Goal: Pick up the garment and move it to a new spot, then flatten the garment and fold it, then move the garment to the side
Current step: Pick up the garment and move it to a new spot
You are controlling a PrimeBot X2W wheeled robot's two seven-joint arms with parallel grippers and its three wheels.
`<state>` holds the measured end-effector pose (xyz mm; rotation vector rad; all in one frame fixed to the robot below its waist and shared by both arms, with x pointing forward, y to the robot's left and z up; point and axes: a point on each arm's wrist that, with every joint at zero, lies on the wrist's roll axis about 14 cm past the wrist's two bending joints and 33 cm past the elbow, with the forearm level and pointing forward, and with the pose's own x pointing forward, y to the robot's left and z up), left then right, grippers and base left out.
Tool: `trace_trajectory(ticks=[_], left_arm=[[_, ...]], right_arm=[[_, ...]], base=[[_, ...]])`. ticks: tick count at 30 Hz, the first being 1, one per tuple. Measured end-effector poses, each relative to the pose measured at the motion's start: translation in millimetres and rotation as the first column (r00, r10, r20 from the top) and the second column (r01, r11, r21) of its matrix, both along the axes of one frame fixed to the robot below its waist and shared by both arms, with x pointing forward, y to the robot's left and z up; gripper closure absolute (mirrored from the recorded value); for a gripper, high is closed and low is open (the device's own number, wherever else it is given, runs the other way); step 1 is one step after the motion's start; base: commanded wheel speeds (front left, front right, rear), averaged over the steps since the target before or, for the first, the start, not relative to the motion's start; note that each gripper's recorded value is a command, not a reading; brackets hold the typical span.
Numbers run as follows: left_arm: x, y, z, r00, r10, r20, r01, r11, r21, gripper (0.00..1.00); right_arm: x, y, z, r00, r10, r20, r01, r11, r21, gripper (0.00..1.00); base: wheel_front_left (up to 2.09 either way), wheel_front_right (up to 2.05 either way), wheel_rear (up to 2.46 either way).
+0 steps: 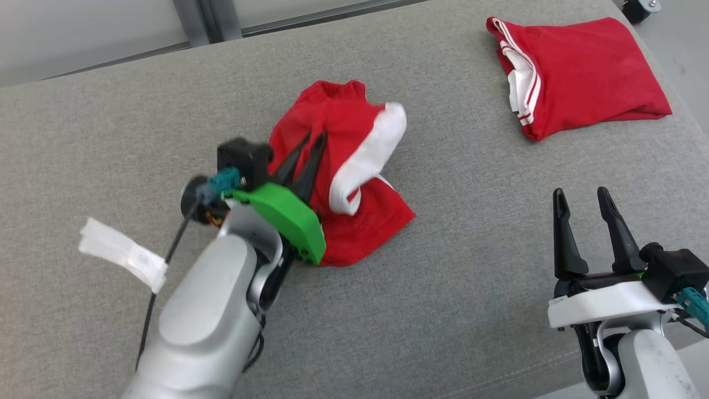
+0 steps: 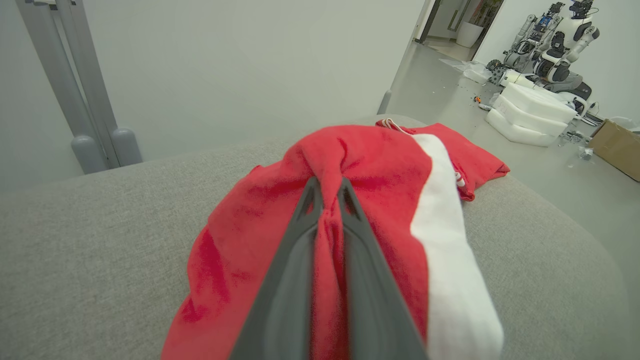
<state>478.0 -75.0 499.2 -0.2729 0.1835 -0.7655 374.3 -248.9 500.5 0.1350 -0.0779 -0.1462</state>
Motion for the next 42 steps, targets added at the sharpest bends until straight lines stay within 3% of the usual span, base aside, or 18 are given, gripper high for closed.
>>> trace_trajectory(ticks=[3, 4, 5, 6, 12, 18, 24, 34, 38, 42], left_arm=[[-24, 9, -41, 0.996, 0.011, -0.093, -0.007, 0.999, 0.04, 1.0], [-29, 11, -47, 0.994, 0.013, -0.105, -0.008, 0.999, 0.047, 0.71], [-33, 14, -53, 0.993, 0.017, -0.114, -0.011, 0.998, 0.054, 0.24], [-34, 16, -54, 0.994, 0.023, -0.111, -0.018, 0.998, 0.054, 0.0], [-22, 40, -25, 0.993, 0.119, 0.002, -0.119, 0.993, -0.004, 0.0], [-7, 92, 7, 0.956, 0.262, 0.131, -0.263, 0.965, -0.009, 0.0], [-10, 152, 35, 0.887, 0.407, 0.219, -0.411, 0.911, -0.028, 0.0], [-54, 251, 48, 0.733, 0.618, 0.284, -0.631, 0.774, -0.055, 0.0], [-76, 271, 35, 0.707, 0.656, 0.264, -0.673, 0.739, -0.035, 0.0], [-92, 279, 21, 0.705, 0.665, 0.246, -0.686, 0.728, -0.004, 0.0]], right_arm=[[2, 5, -2, 1.0, 0.015, -0.004, -0.015, 1.0, 0.004, 0.0], [3, 6, -2, 1.0, 0.018, -0.005, -0.018, 1.0, 0.005, 0.0], [3, 7, -2, 1.0, 0.022, -0.005, -0.022, 1.0, 0.004, 0.0], [4, 8, -2, 1.0, 0.027, -0.004, -0.027, 1.0, 0.003, 0.0], [5, 17, 0, 0.998, 0.065, 0.002, -0.065, 0.998, -0.001, 0.0], [2, 28, 5, 0.995, 0.101, 0.019, -0.101, 0.995, -0.003, 0.0], [-3, 37, 12, 0.99, 0.135, 0.039, -0.135, 0.991, -0.008, 0.0], [-1, 59, 22, 0.977, 0.2, 0.073, -0.2, 0.98, -0.008, 0.0], [-2, 63, 21, 0.975, 0.212, 0.068, -0.212, 0.977, -0.002, 0.0], [-2, 66, 21, 0.973, 0.22, 0.068, -0.22, 0.975, 0.0, 0.0]], base=[[0.0, 0.0, 0.0], [0.0, 0.0, 0.0], [0.0, 0.0, 0.0], [0.0, 0.0, 0.0], [0.0, 0.0, 0.0], [0.0, 0.0, 0.0], [0.0, 0.0, 0.0], [0.0, 0.0, 0.0], [0.0, 0.0, 0.0], [0.0, 0.0, 0.0]])
